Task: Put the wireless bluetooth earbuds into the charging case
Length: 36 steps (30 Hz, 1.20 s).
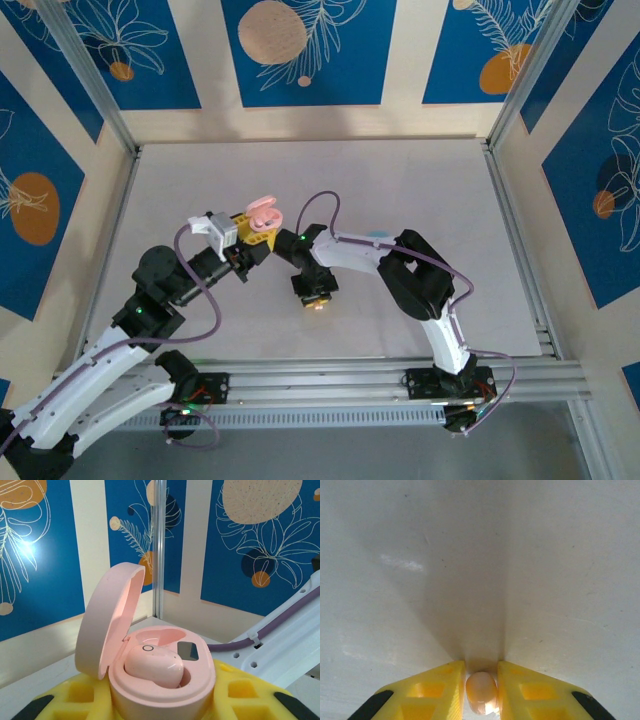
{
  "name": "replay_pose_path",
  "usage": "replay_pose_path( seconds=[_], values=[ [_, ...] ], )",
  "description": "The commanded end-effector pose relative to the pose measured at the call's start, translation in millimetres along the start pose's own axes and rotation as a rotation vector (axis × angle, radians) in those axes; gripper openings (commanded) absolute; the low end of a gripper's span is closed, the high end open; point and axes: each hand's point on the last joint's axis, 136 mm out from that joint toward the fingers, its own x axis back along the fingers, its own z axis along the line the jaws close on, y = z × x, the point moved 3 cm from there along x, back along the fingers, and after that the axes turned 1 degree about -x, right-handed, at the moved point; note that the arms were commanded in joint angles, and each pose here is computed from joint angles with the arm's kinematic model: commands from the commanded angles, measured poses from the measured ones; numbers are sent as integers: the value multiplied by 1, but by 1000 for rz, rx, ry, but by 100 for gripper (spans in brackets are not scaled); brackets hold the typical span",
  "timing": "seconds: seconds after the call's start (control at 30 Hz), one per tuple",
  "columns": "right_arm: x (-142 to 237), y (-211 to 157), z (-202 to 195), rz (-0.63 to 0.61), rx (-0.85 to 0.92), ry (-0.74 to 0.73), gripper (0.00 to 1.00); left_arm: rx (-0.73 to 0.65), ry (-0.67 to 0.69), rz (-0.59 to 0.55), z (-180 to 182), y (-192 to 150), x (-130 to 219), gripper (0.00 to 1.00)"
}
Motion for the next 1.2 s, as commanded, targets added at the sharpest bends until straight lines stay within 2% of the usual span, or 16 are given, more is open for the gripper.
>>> replay_pose_path(
  seconds=[0.0, 0.13, 0.33, 0.43, 0.67, 0.77, 0.97, 1.17],
  values=[
    [1, -2, -4, 16, 7, -30, 24, 3, -14, -51, -3, 12, 1, 32],
    [7, -2, -3, -2, 3, -14, 22, 2, -11, -50, -2, 11, 2, 32],
    [31, -1, -1, -59, -11, 96, 21, 4, -11, -42, -2, 8, 1, 32],
    [52, 0, 2, -99, -36, 243, 21, 6, -6, -35, -1, 5, 0, 32],
    [115, 3, 0, -188, -77, 795, 20, 12, -2, -5, 0, -8, -4, 32],
    [135, 3, -10, -220, -83, 942, 20, 16, -4, 15, 1, -16, -7, 32],
    [174, -2, -34, -292, -93, 1134, 20, 22, -23, 45, 0, -31, -13, 32],
    [210, -16, -46, -373, -69, 1150, 21, 28, -73, 73, -6, -47, -21, 32]
  ],
)
